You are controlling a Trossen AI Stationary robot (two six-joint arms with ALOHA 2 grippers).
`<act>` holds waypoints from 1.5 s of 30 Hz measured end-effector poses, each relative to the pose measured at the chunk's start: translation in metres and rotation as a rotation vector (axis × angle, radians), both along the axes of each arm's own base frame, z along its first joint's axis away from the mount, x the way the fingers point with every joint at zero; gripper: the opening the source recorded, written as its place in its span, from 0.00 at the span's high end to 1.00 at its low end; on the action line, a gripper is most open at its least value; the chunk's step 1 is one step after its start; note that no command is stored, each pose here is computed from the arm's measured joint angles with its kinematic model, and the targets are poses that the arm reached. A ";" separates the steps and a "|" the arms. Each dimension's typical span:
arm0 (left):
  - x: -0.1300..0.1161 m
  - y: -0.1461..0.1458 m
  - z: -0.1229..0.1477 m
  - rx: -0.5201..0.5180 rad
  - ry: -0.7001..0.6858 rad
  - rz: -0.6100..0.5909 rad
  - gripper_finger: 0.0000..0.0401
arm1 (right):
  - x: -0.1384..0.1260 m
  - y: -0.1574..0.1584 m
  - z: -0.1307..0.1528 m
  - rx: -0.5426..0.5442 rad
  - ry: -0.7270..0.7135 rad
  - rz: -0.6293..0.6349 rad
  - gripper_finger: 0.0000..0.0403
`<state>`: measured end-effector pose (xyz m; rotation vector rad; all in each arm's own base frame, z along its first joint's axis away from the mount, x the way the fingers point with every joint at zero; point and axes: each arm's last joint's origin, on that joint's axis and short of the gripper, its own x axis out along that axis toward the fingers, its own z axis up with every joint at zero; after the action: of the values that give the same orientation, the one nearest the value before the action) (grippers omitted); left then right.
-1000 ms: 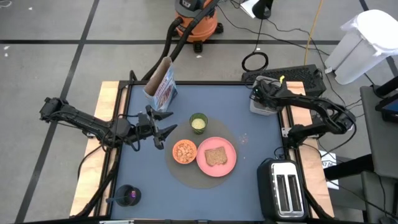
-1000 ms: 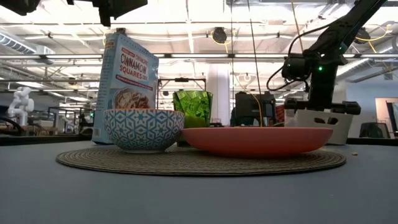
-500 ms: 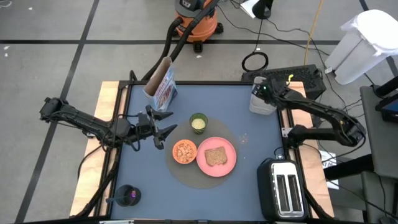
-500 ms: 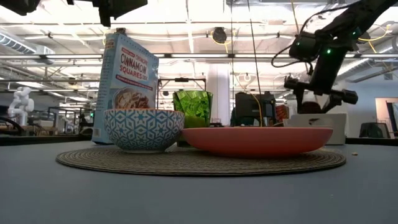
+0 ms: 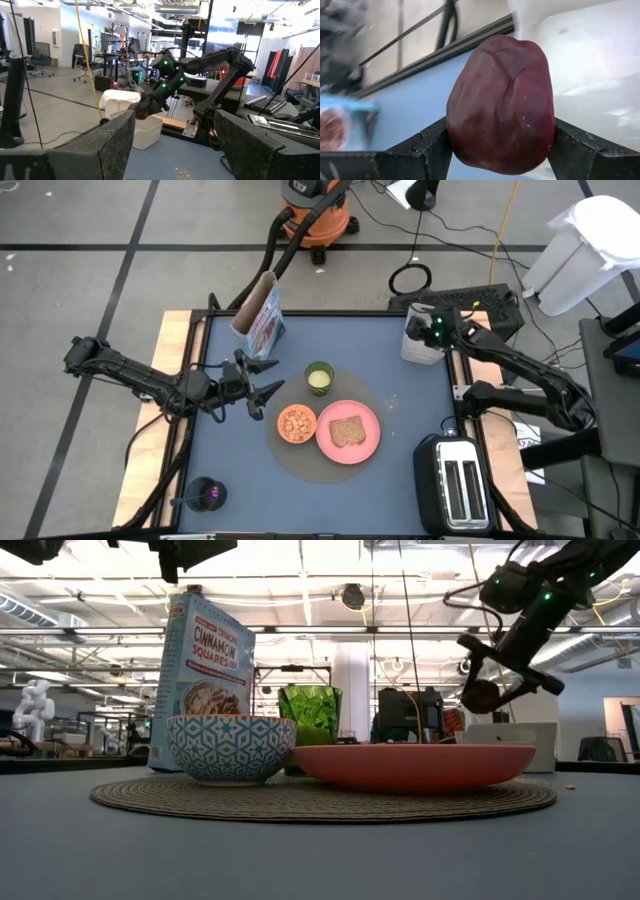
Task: Arrange a breakfast setting
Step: Put the apple on the gray table mat to the right side of the green cup
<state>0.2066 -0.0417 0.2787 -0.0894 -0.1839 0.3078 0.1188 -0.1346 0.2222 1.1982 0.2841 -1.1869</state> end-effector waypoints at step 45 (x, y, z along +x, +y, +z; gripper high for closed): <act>0.037 0.000 -0.021 -0.140 -0.190 0.013 0.31 | 0.017 0.027 0.028 0.458 -0.647 0.682 0.36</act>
<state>0.2436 -0.0422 0.2576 -0.2560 -0.3510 0.3253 0.1363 -0.1074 0.2498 1.6339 0.4354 -0.1117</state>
